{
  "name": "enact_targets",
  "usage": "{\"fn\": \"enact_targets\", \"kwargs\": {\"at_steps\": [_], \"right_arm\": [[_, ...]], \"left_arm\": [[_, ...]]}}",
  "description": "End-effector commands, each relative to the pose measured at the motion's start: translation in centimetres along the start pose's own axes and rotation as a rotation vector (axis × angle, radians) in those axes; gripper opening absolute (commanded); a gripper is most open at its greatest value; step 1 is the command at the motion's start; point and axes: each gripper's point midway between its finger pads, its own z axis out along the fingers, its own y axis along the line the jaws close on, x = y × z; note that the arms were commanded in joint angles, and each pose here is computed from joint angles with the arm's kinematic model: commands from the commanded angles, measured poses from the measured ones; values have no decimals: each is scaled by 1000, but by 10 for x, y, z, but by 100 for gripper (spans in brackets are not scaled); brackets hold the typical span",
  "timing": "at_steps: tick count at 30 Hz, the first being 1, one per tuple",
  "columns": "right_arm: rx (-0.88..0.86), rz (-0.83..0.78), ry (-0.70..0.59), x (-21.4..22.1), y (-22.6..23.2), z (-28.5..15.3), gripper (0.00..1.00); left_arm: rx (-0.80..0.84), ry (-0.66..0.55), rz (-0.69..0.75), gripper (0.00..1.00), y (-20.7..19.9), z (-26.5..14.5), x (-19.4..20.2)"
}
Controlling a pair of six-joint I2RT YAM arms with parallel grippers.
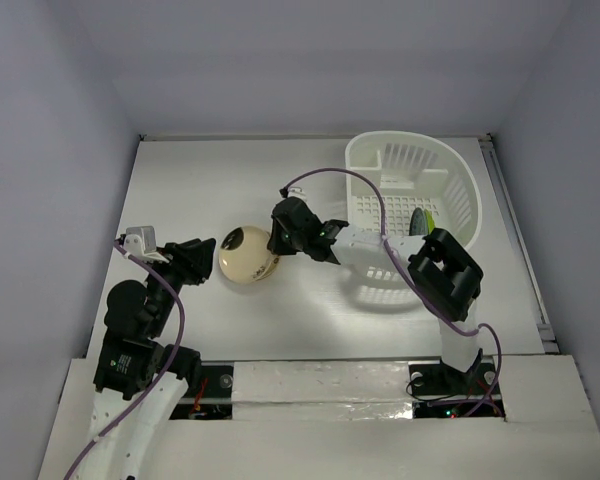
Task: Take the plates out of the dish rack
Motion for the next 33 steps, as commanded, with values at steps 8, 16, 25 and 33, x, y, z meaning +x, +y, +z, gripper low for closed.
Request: {"fn": "enact_targets", "kwargs": {"at_steps": [8, 16, 25, 33], "right_arm": [[70, 47, -63, -11, -15, 6, 18], [139, -5, -49, -11, -28, 1, 46], [251, -76, -279, -82, -43, -107, 17], [733, -79, -302, -94, -190, -220, 0]], "left_arm": [[44, -39, -3, 37, -12, 1, -16], [50, -41, -1, 37, -14, 0, -16], [63, -52, 3, 37, -16, -3, -18], [90, -68, 7, 37, -21, -7, -22]]}}
